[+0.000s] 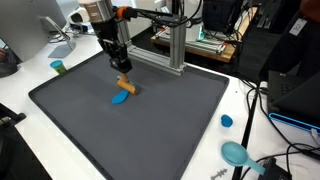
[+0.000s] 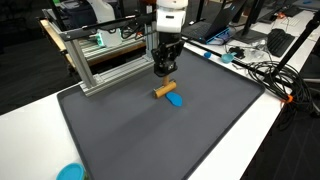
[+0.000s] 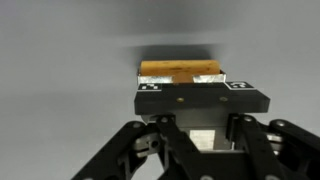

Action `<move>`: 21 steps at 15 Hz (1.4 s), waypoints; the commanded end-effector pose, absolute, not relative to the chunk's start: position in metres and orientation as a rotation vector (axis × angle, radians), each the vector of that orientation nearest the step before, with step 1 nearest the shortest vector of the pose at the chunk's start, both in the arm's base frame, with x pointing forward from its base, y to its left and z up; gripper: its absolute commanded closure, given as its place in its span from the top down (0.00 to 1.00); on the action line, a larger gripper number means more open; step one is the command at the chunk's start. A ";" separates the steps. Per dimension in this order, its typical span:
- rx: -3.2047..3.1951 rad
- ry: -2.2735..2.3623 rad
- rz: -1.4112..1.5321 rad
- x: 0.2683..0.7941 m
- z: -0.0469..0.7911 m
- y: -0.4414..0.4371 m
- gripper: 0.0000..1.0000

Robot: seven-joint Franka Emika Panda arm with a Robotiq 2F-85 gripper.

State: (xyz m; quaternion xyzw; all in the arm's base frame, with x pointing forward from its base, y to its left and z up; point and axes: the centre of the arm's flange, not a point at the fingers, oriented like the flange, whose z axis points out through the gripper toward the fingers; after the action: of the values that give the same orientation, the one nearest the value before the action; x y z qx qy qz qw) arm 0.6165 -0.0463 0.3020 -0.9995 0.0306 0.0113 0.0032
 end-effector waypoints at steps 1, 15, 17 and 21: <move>-3.134 0.130 0.091 0.622 0.290 -0.054 0.22; -2.979 -0.862 0.125 0.561 0.458 0.022 0.22; -2.917 -1.018 0.157 0.563 0.469 0.027 0.22; -2.889 -0.982 0.124 0.564 0.461 0.034 0.47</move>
State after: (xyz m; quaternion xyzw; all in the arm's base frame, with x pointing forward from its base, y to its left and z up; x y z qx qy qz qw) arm 0.5637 0.0343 0.4605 -0.9451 -0.3212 0.0405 0.0440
